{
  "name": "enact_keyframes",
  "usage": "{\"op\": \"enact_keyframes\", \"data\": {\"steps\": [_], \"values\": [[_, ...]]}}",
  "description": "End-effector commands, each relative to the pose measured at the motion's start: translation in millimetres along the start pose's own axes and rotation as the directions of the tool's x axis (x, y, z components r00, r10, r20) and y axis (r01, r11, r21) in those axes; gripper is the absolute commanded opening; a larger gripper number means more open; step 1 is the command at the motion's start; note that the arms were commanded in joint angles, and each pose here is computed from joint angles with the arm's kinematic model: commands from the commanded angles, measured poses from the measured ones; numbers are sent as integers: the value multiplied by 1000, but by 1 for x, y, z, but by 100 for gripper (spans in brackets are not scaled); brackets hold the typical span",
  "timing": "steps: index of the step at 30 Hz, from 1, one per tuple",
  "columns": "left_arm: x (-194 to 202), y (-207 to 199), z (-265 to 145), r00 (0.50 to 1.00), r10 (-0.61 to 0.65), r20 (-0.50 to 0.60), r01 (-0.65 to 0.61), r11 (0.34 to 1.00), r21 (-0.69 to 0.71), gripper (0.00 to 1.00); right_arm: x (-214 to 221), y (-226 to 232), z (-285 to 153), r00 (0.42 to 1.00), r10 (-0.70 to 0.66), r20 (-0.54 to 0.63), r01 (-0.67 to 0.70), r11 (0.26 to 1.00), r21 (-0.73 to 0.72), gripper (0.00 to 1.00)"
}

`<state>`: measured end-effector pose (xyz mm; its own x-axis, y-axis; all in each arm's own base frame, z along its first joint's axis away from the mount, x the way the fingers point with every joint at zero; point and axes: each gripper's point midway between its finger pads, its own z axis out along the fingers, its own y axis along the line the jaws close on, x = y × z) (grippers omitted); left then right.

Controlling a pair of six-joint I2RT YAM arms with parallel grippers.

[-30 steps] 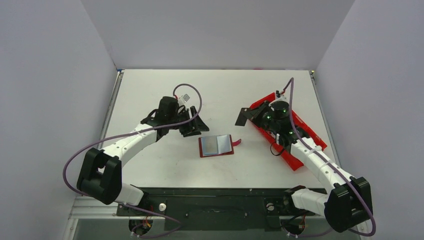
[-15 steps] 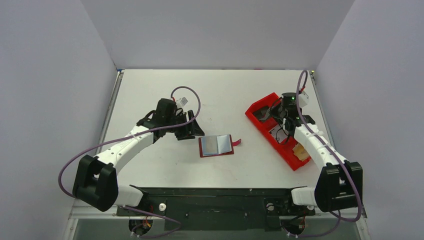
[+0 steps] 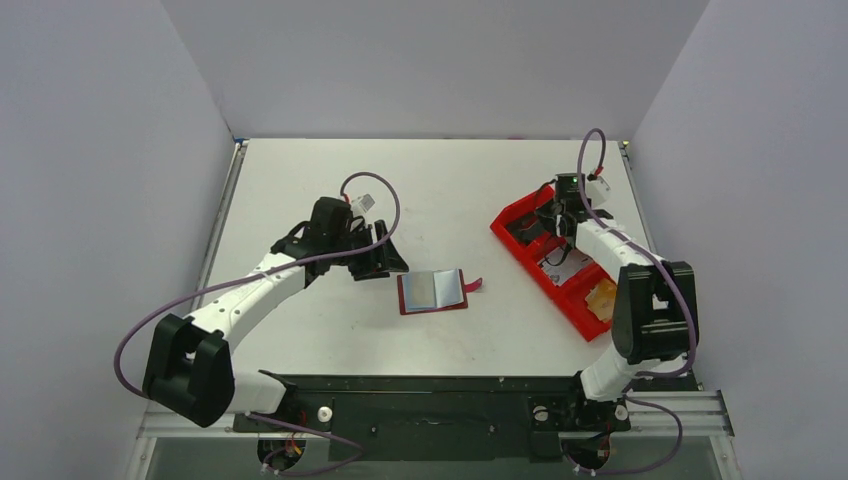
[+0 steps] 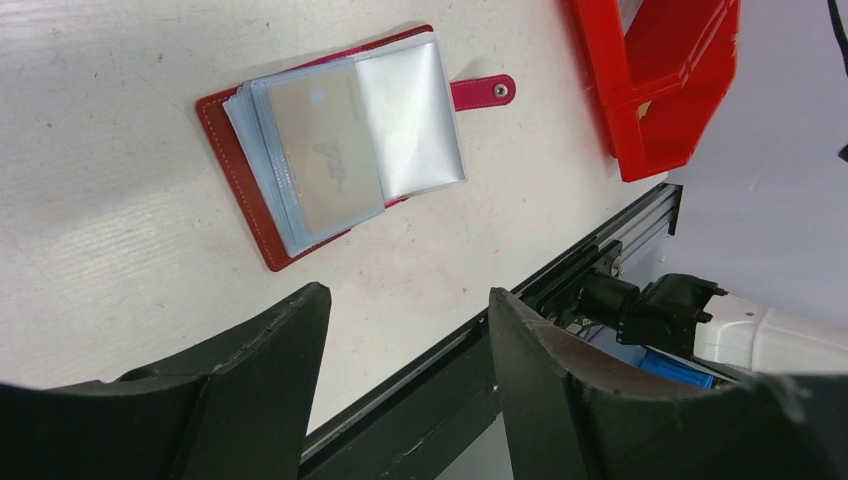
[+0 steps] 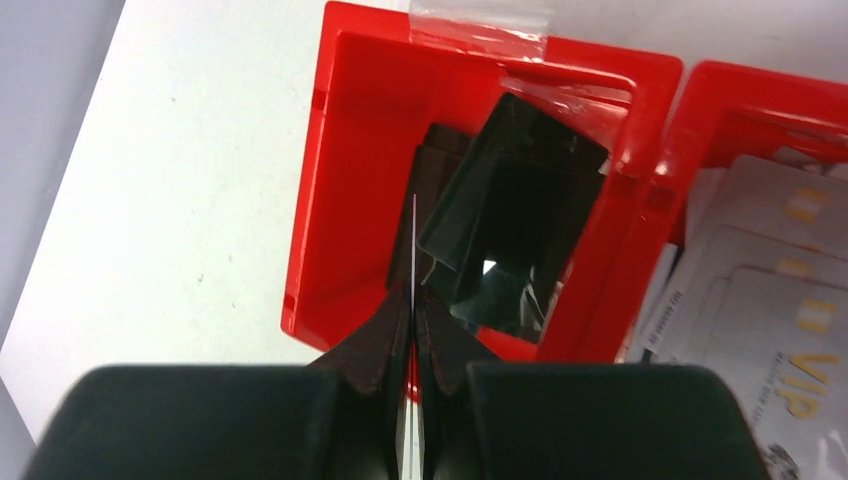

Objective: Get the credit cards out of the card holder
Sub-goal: Place the credit card in the storage box.

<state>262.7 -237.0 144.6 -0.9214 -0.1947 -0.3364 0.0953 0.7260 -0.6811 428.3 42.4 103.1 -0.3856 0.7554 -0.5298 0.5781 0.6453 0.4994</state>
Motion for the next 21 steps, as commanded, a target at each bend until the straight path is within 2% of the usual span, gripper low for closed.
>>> {"op": "enact_keyframes", "data": {"steps": [1, 14, 16, 21], "values": [[-10, -18, -15, 999, 32, 43, -34, 998, 54, 57, -30, 32, 11, 995, 56, 86, -49, 995, -83, 0], [-7, -19, -22, 998, 27, 54, -30, 998, 54, 57, -26, 40, 44, 994, 76, 77, -70, 994, -82, 0], [-6, -19, -22, 998, 26, 54, -29, 998, 55, 57, -25, 39, 45, 995, 71, 70, -66, 995, -75, 5], [-7, -21, -22, 998, 29, 54, -32, 998, 59, 58, -25, 37, 39, 996, 57, 66, -52, 996, -68, 27]]}}
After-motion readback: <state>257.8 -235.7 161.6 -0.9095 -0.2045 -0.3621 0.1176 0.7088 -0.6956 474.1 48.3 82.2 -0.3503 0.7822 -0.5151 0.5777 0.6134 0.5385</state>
